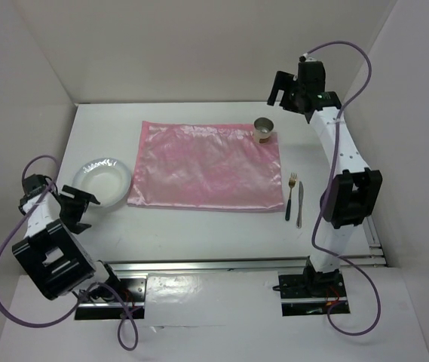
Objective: Set the dinner table for one person
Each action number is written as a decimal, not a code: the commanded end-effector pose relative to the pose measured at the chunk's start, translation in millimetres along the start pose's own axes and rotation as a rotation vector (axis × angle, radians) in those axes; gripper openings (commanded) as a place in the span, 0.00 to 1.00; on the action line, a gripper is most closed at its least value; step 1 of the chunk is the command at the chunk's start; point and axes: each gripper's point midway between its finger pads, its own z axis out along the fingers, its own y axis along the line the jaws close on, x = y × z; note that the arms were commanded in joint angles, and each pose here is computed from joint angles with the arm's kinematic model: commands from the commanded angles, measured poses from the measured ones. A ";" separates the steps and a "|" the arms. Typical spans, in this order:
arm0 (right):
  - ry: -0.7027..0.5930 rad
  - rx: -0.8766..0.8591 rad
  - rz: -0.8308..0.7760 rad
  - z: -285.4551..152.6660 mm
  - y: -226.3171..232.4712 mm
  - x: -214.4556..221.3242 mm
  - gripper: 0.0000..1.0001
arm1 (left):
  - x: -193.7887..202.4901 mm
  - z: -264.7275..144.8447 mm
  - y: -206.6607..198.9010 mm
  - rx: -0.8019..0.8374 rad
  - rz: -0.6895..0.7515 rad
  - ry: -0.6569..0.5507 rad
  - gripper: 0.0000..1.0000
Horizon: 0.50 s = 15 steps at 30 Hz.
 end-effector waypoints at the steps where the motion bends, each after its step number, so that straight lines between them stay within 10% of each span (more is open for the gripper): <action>1: -0.075 -0.049 -0.006 -22.6 14.1 -12.5 1.00 | -4.5 14.4 -23.9 0.187 -0.046 0.030 0.92; 15: -0.016 -0.063 -0.043 -34.1 15.9 27.7 1.00 | -34.9 42.3 -28.6 0.196 -0.127 -0.056 0.81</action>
